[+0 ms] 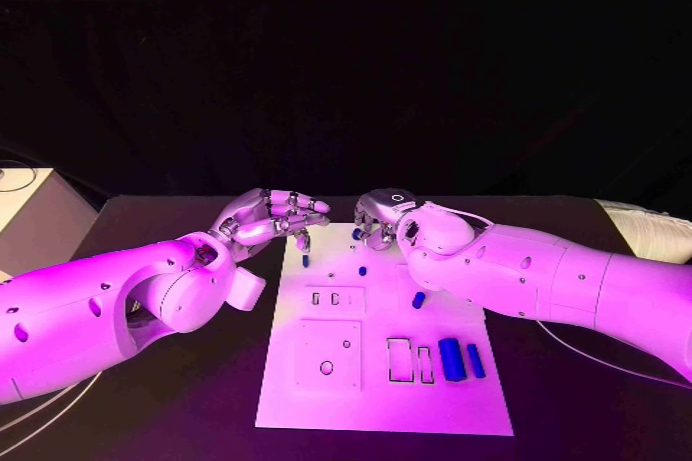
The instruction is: Assemble the parts on the task board
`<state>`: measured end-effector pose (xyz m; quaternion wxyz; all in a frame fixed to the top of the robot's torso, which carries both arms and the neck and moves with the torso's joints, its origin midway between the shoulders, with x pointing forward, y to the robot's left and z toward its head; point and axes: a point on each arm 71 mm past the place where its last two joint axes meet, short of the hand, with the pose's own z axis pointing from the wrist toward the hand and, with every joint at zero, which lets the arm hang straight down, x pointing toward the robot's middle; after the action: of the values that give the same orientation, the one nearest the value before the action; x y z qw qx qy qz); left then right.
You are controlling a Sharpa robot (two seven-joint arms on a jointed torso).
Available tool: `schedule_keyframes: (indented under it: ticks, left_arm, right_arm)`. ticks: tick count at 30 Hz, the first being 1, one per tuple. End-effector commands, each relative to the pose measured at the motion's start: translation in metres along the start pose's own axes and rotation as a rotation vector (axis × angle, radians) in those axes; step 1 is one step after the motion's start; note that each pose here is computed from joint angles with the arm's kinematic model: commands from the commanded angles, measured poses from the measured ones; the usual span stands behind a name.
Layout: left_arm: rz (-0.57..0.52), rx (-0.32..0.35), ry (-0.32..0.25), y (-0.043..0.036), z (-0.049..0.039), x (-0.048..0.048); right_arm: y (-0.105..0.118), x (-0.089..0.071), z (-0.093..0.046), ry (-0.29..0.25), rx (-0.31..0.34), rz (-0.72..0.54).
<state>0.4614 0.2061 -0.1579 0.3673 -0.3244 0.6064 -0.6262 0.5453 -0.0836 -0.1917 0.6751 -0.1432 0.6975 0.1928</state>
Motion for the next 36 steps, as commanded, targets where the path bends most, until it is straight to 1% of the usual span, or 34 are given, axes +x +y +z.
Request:
schedule_keyframes:
  ticks: [1,6,9,12,14,16,20,23,27,30,33,36]
  left_arm:
    - [-0.010,0.006,0.023,-0.0015,0.0006,0.0020]
    - [-0.010,0.006,0.021,-0.0014,0.0004,0.0012]
    - [-0.008,0.007,0.019,-0.0012,0.0003,0.0001]
    - [-0.007,0.006,0.015,-0.0010,0.0000,-0.0014]
    - [-0.006,0.006,0.013,-0.0009,-0.0003,-0.0023]
    - [-0.005,0.007,0.010,-0.0008,-0.0008,-0.0033]
    - [-0.004,0.007,0.005,-0.0006,-0.0012,-0.0052]
    - [-0.005,0.007,-0.001,-0.0002,-0.0013,-0.0071]
    - [-0.007,0.008,-0.010,0.0007,-0.0011,-0.0104]
    - [-0.010,0.009,-0.016,0.0014,-0.0004,-0.0124]
    - [-0.012,0.010,-0.018,0.0022,0.0004,-0.0137]
    - [-0.014,0.010,-0.017,0.0028,0.0012,-0.0143]
  right_arm:
    - [0.000,0.000,0.000,0.005,-0.005,0.001]
    - [-0.001,0.000,-0.001,0.002,-0.007,0.006]
    - [-0.002,-0.001,-0.005,-0.006,-0.010,0.014]
    - [-0.005,-0.003,-0.011,-0.029,-0.017,0.037]
    - [-0.008,-0.006,-0.017,-0.066,-0.030,0.078]
    - [-0.014,-0.011,-0.026,-0.100,-0.045,0.163]
    - [-0.025,-0.019,-0.037,-0.141,-0.066,0.294]
    - [-0.034,-0.028,-0.045,-0.172,-0.102,0.399]
    - [-0.043,-0.037,-0.053,-0.188,-0.176,0.467]
    - [-0.050,-0.041,-0.056,-0.195,-0.214,0.496]
    - [-0.057,-0.043,-0.058,-0.199,-0.228,0.531]
    - [-0.066,-0.044,-0.057,-0.200,-0.209,0.598]
